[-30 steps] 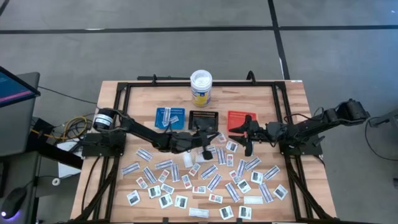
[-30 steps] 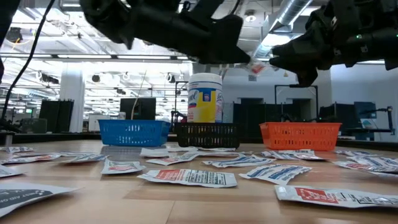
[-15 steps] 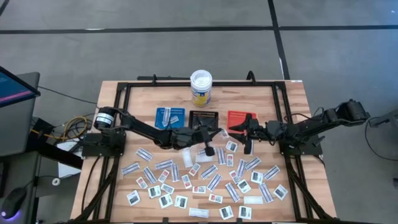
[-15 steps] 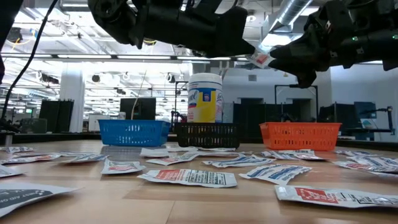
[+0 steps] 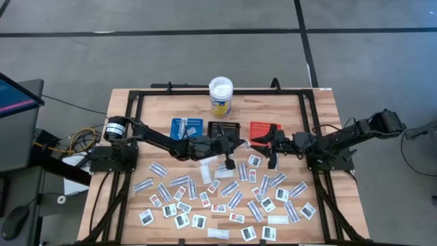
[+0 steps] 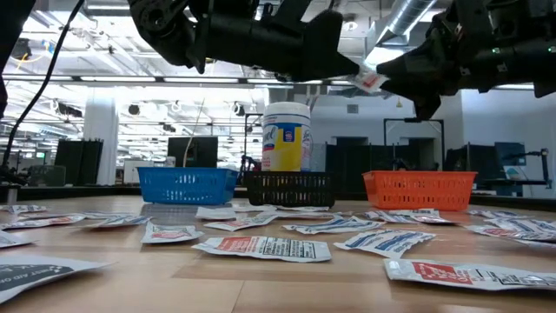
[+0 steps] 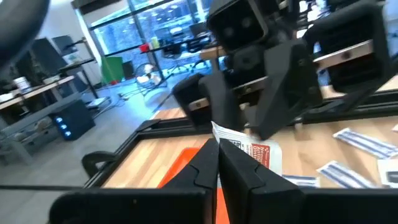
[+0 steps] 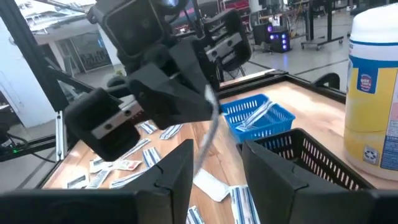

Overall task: Pick & Place First Aid Supplies
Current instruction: Put the orange ointment pack into the orange bin

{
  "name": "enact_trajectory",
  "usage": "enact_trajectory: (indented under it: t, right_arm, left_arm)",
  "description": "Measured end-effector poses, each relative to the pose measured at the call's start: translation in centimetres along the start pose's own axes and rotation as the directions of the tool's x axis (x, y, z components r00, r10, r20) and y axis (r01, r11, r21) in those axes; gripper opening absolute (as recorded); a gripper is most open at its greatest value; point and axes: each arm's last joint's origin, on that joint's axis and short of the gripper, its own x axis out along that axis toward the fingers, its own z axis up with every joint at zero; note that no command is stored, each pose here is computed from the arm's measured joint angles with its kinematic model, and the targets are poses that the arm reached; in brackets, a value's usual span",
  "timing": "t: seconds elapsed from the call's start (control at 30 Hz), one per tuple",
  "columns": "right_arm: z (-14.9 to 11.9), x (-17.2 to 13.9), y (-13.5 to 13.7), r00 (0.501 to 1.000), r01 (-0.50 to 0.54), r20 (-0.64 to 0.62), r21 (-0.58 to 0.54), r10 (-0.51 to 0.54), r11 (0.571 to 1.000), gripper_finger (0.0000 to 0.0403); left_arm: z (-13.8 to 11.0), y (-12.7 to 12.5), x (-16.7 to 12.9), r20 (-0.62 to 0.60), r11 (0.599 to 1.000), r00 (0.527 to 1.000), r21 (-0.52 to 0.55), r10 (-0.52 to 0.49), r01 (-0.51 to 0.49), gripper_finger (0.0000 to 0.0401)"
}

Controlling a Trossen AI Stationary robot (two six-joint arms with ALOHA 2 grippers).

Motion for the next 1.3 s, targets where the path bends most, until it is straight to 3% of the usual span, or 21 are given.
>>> enact_trajectory:
  t: [0.23, 0.5, 0.73, 1.03, 1.13, 1.3]
  right_arm:
    - [-0.1, 0.1, -0.3, 1.0, 0.014, -0.017, -0.005, -0.014, 1.0, 0.0101]
    - [-0.2, 0.1, -0.2, 0.999, -0.033, -0.035, -0.047, 0.032, 0.998, 0.0008]
    - [-0.5, 0.0, -0.3, 0.998, -0.019, -0.063, -0.057, 0.016, 0.998, 0.0003]
    - [-1.1, -0.3, -1.2, 0.969, 0.222, -0.092, -0.073, -0.228, 0.972, 0.0001]
    - [-1.4, -0.8, -1.7, 0.93, 0.343, -0.113, -0.072, -0.349, 0.937, 0.0001]
    - [-2.1, -2.3, -2.6, 0.843, 0.505, -0.198, -0.031, -0.501, 0.862, 0.0001]
  left_arm:
    - [0.1, 0.3, 0.1, 0.013, 1.0, 1.0, -0.023, 0.01, -0.009, 0.0012]
    - [0.0, 0.5, 0.2, 0.01, 1.0, 1.0, -0.022, 0.014, -0.014, 0.0012]
    - [-0.2, 0.4, 0.2, -0.016, 1.0, 1.0, -0.011, 0.005, -0.005, 0.0013]
    - [-1.4, 0.3, 0.0, -0.16, 0.995, 0.982, 0.047, 0.096, -0.089, 0.0073]
    - [-2.1, -0.3, -0.4, -0.239, 0.992, 0.964, 0.063, 0.117, -0.105, 0.0096]
    - [-2.6, -2.2, -1.4, -0.323, 0.998, 0.944, 0.038, 0.061, -0.052, 0.0115]
